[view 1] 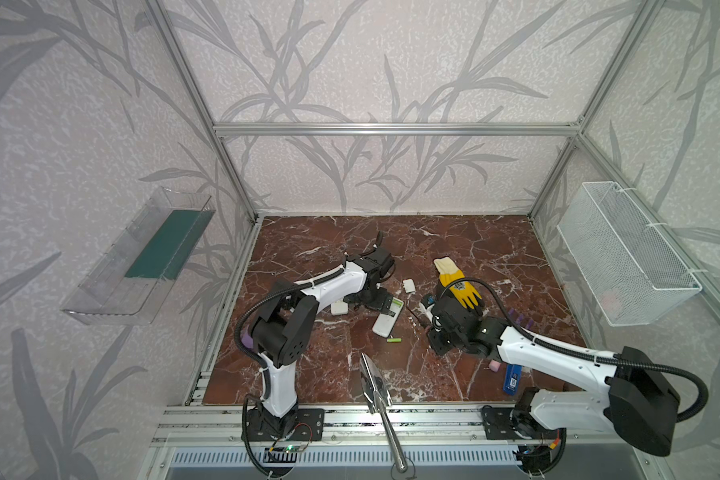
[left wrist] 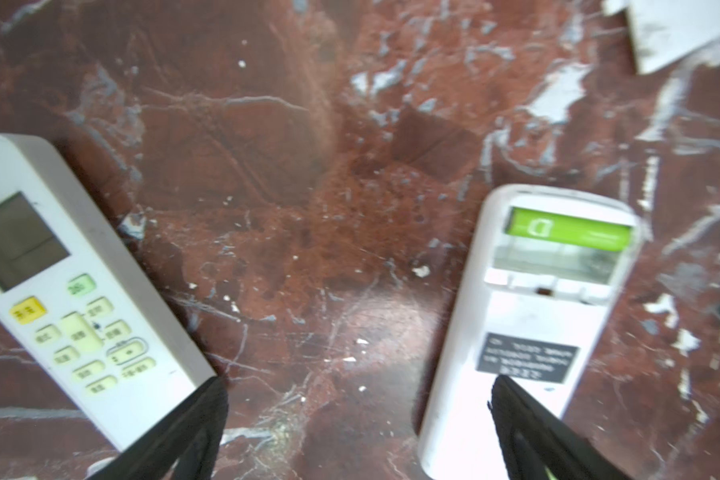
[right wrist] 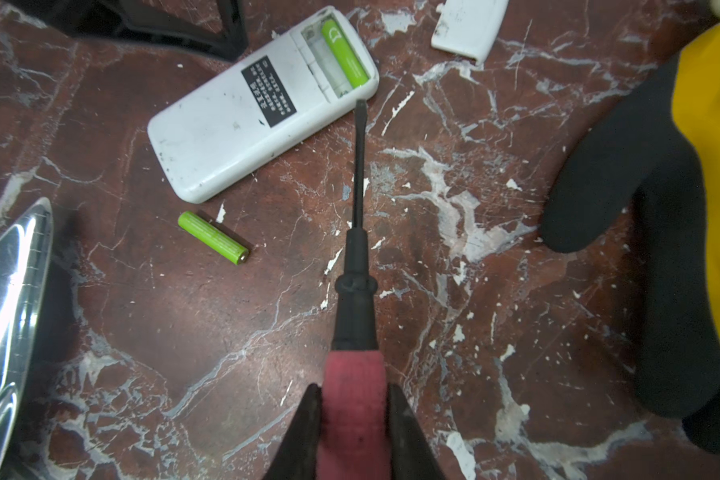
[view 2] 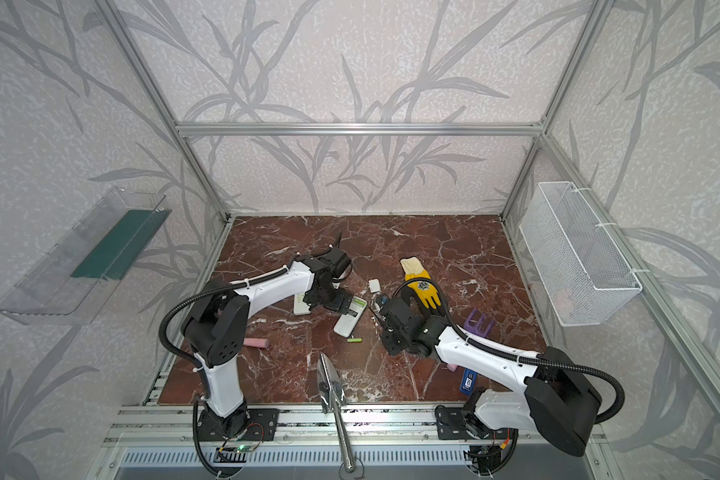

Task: Unload the batteries from the remote control

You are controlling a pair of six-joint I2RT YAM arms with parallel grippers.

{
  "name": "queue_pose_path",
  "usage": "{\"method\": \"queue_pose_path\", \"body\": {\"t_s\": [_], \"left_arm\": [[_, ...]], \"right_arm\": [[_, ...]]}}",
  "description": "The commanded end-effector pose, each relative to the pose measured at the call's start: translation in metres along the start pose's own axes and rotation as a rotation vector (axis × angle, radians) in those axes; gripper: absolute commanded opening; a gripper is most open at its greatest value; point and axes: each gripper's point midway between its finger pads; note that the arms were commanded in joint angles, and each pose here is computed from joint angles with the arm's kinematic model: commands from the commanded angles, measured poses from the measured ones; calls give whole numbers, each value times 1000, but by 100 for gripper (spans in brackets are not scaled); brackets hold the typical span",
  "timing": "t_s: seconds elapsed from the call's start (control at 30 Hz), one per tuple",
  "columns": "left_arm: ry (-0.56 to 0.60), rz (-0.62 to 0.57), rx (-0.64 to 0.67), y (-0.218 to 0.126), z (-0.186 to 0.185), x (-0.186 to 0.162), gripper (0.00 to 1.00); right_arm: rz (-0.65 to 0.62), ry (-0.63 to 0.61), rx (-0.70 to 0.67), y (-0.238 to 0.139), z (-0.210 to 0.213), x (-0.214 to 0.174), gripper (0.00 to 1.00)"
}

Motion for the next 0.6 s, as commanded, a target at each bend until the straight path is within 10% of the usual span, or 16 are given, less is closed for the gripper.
{"method": "queue_pose_path", "body": {"t_s": [0.0, 0.57], "left_arm": [[35, -12, -93, 1, -24, -5, 98], [72, 62, -128, 32, -44, -28, 81]], "right_arm": [[-28, 37, 19, -10, 3, 14, 0], [5, 61, 64, -1, 15, 31, 0]]}}
Point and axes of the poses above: each gripper's point midway between its finger pads, its own y axis out along the fingers, its own z axis along the line the jaws close on, x = y × z, and after that the axes turned 6 degrees about -y, right-handed
